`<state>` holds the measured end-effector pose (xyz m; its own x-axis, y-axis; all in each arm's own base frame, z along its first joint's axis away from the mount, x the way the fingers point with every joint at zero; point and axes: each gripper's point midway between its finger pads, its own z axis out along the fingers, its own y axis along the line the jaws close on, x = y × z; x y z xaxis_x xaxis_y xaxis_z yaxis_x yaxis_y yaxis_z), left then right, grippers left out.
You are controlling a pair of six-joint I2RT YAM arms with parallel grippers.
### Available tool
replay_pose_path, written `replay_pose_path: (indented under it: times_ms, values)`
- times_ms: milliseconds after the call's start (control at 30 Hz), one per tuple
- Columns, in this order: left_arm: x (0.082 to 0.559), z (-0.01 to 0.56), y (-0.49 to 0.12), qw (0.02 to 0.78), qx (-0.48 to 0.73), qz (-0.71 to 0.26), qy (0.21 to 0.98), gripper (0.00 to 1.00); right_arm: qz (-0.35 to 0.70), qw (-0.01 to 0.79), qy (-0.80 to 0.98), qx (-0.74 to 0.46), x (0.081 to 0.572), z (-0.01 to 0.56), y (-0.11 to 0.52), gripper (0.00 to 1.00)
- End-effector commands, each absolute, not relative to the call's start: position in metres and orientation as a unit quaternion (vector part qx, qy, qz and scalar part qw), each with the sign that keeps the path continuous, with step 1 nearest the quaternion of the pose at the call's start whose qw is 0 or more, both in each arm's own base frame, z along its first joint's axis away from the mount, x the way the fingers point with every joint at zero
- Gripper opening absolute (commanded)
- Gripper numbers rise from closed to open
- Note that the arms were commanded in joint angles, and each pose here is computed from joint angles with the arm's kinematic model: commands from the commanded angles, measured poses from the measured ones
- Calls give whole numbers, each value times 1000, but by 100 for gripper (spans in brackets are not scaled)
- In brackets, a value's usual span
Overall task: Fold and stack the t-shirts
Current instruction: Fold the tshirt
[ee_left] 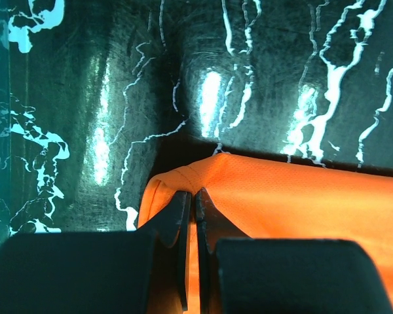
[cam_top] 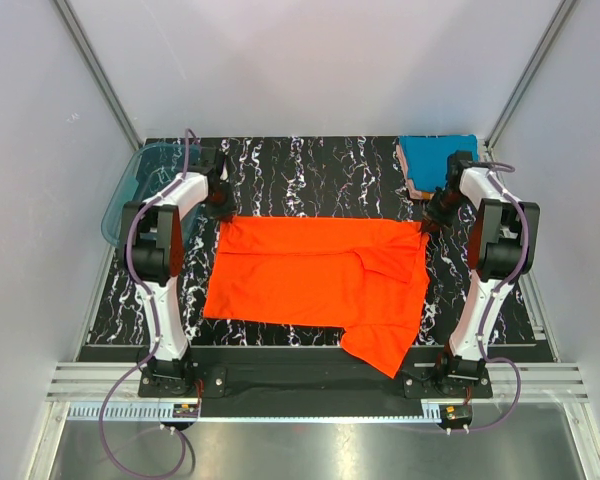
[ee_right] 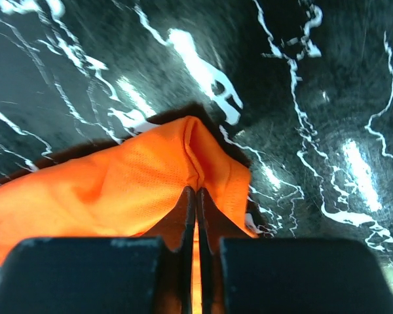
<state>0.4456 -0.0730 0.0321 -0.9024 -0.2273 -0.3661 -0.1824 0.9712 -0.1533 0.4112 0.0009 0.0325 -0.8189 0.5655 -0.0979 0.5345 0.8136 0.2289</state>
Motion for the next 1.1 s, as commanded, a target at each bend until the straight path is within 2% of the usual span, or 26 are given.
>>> replay_pose_path:
  times_ms: [0,67,167,200,233,300,367,400,500,767,900,1067]
  values:
    - [465,42,-63,222,-118,-41,967,1,95,97,945,296,417,39,-2,4]
    - [468,47,-63,226,-118,-40,966,5,75,101,950,285,419,41,-10,8]
    - [471,58,-62,236,-118,-39,964,23,58,112,952,279,420,51,-17,14]
    - [473,68,-62,246,-118,-40,961,37,57,116,952,278,418,55,-17,16]
    - [473,73,-62,250,-121,-42,960,44,58,116,952,277,417,56,-16,18]
    - [473,87,-64,258,-122,-46,957,58,58,115,952,278,409,64,-15,31]
    - [467,100,-64,265,-122,-48,955,65,53,109,952,279,400,66,-14,38]
    - [462,101,-64,263,-124,-48,956,66,51,114,952,280,396,74,-14,44]
    - [438,97,-66,243,-128,-55,960,64,47,116,956,267,385,84,-7,53]
    - [378,69,-76,188,-172,-87,963,47,87,140,964,208,371,107,35,55]
    - [370,49,-76,158,-192,-82,965,45,125,139,965,184,361,106,62,54]
    - [367,39,-74,146,-203,-72,965,42,156,101,968,169,338,89,82,54]
